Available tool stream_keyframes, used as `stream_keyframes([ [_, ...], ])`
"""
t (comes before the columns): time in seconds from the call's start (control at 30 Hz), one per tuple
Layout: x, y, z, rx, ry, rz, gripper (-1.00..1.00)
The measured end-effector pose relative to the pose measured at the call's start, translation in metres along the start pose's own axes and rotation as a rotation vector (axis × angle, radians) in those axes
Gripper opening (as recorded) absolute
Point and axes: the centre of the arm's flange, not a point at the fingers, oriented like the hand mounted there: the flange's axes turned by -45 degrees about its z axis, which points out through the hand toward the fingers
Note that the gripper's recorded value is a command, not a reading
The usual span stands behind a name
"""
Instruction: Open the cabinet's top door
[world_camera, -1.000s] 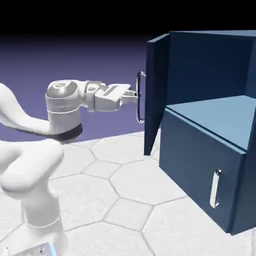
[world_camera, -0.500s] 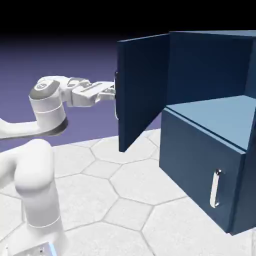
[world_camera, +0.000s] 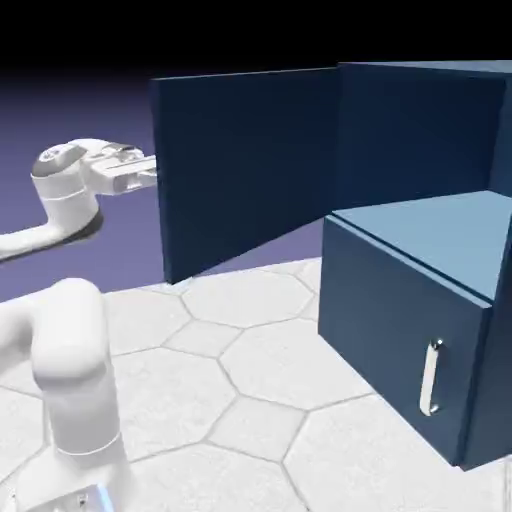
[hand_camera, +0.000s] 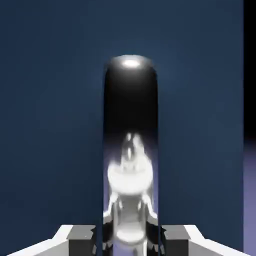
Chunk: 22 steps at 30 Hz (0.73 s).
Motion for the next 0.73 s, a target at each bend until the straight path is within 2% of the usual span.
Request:
stream_keyframes([
  [0.37,0.000,-0.041,-0.094,-0.212,0.000,0.000,-1.00],
  [0.73,0.000,-0.090,-0.164,-0.388,0.001,0.000,-1.00],
])
